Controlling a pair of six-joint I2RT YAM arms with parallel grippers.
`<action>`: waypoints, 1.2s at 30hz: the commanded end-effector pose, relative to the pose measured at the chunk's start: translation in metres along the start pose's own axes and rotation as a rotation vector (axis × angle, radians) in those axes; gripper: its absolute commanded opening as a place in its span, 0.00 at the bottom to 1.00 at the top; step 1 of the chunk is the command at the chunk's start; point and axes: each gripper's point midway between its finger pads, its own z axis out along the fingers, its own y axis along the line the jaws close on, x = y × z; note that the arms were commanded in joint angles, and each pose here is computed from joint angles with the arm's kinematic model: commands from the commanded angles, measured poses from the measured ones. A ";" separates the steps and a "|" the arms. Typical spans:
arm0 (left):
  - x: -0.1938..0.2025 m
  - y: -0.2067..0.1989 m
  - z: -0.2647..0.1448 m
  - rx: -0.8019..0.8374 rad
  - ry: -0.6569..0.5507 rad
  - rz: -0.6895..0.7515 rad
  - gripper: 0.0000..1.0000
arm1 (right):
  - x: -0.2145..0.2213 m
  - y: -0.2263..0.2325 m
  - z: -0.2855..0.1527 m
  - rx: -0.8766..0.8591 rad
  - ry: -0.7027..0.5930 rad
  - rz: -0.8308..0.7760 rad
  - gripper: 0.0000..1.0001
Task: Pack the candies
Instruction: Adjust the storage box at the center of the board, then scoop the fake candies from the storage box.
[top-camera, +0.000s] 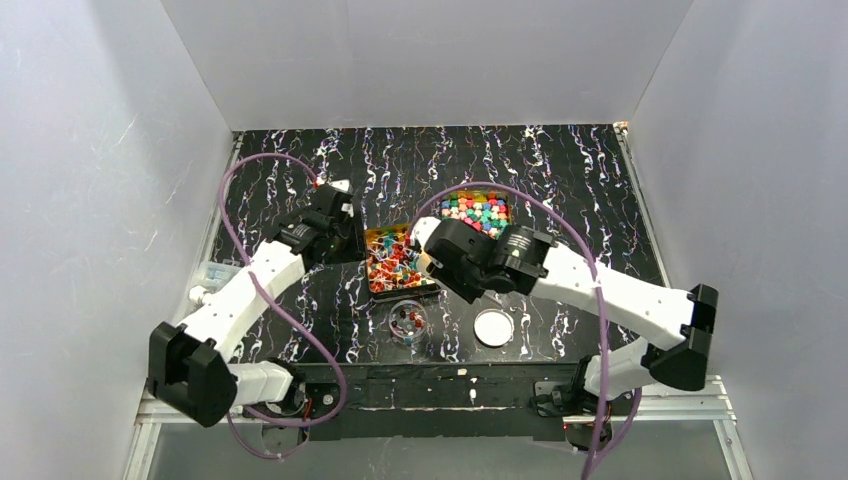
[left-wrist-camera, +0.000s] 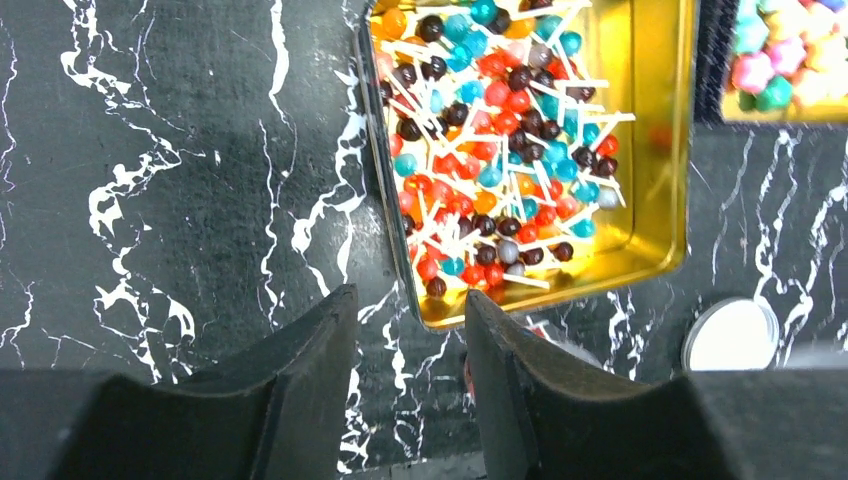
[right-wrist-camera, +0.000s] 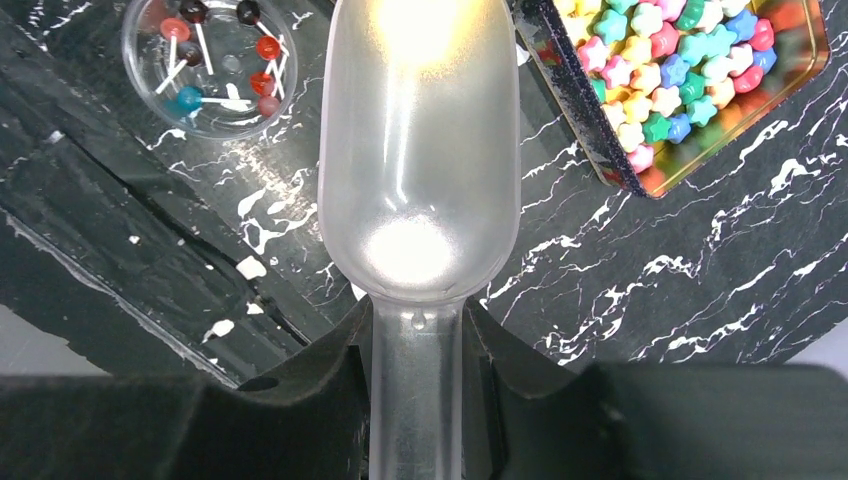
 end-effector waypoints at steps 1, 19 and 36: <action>0.017 -0.002 -0.029 0.089 0.023 0.085 0.45 | -0.008 -0.005 0.001 -0.041 0.053 -0.042 0.01; 0.055 0.033 -0.084 0.140 -0.094 0.222 0.67 | -0.005 -0.018 0.056 0.045 0.422 -0.178 0.01; 0.047 0.051 -0.099 0.106 -0.273 0.161 0.98 | -0.010 -0.005 0.091 0.045 0.504 -0.189 0.01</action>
